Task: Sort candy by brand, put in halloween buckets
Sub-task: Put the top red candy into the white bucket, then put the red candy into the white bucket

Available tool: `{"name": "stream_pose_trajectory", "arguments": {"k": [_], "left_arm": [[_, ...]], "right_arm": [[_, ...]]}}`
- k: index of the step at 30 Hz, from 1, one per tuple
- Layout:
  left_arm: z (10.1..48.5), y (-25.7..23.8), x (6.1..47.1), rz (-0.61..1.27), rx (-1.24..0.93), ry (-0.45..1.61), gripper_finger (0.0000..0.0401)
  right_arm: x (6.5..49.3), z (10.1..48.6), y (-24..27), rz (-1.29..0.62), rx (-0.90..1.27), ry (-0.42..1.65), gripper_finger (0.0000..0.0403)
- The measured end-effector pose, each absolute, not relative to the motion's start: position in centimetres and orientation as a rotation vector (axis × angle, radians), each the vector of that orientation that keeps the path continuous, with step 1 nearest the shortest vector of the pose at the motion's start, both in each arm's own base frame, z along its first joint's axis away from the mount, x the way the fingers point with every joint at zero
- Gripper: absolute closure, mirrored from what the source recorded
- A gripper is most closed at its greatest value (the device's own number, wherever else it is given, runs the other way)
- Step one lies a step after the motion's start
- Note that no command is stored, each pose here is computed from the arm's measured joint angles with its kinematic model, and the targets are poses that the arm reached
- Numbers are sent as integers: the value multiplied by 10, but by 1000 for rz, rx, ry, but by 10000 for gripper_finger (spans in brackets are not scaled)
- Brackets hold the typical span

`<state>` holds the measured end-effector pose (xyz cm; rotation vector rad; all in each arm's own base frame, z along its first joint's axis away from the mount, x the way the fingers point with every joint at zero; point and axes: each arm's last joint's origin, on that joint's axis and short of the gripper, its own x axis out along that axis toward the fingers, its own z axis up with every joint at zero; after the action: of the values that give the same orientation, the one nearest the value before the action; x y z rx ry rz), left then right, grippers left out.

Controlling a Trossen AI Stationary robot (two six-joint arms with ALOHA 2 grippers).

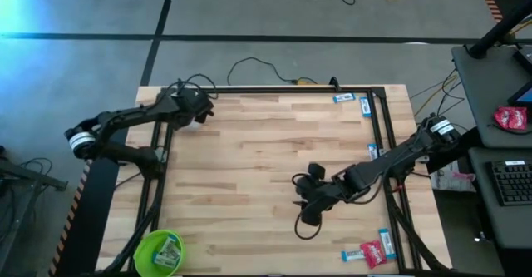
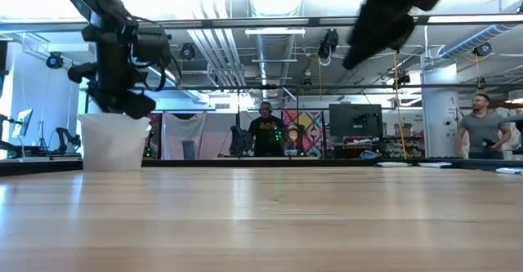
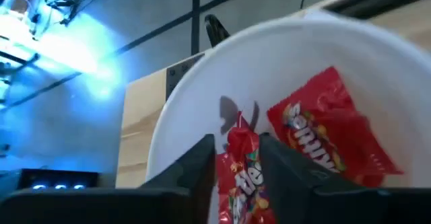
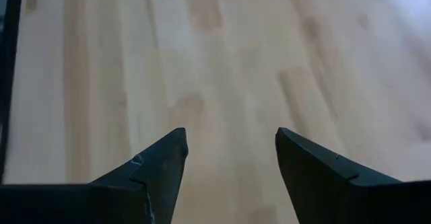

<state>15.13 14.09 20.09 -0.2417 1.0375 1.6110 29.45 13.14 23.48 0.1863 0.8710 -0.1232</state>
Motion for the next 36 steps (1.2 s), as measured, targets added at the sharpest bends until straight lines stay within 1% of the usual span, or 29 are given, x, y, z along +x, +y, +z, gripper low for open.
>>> {"name": "stream_pose_trajectory", "arguments": {"k": [2, 4, 7, 9, 12, 14, 17, 21, 24, 27, 30, 33, 36], "left_arm": [[198, 141, 151, 1604, -227, 1064, 275], [203, 141, 151, 1588, -205, 1087, 250], [223, 134, 153, 1558, -185, 1086, 219], [242, 125, 155, 1524, -174, 1051, 203], [265, 101, 163, 1425, -161, 914, 189], [276, 81, 170, 1318, -144, 807, 185], [286, 49, 180, 1137, -100, 687, 184], [287, 6, 190, 944, 2, 580, 184], [281, -21, 193, 866, 85, 522, 184], [274, -39, 195, 831, 158, 498, 184], [269, -48, 196, 864, 237, 475, 184], [265, -50, 200, 942, 311, 444, 184], [261, -50, 203, 990, 357, 432, 184]], "right_arm": [[288, 234, 130, -107, 206, 971, 184], [282, 241, 130, -122, 271, 1079, 184], [270, 248, 129, -191, 357, 1241, 184], [264, 247, 132, -221, 370, 1295, 184], [256, 241, 138, -224, 434, 1366, 184], [251, 236, 142, -180, 542, 1467, 184], [245, 225, 150, -205, 689, 1599, 184], [235, 210, 168, -257, 784, 1748, 184], [223, 192, 182, -348, 817, 1873, 184], [210, 174, 197, -426, 839, 2020, 184], [200, 159, 213, -457, 846, 2167, 184], [195, 148, 224, -470, 849, 2234, 184], [197, 138, 236, -457, 896, 2251, 184]]}}
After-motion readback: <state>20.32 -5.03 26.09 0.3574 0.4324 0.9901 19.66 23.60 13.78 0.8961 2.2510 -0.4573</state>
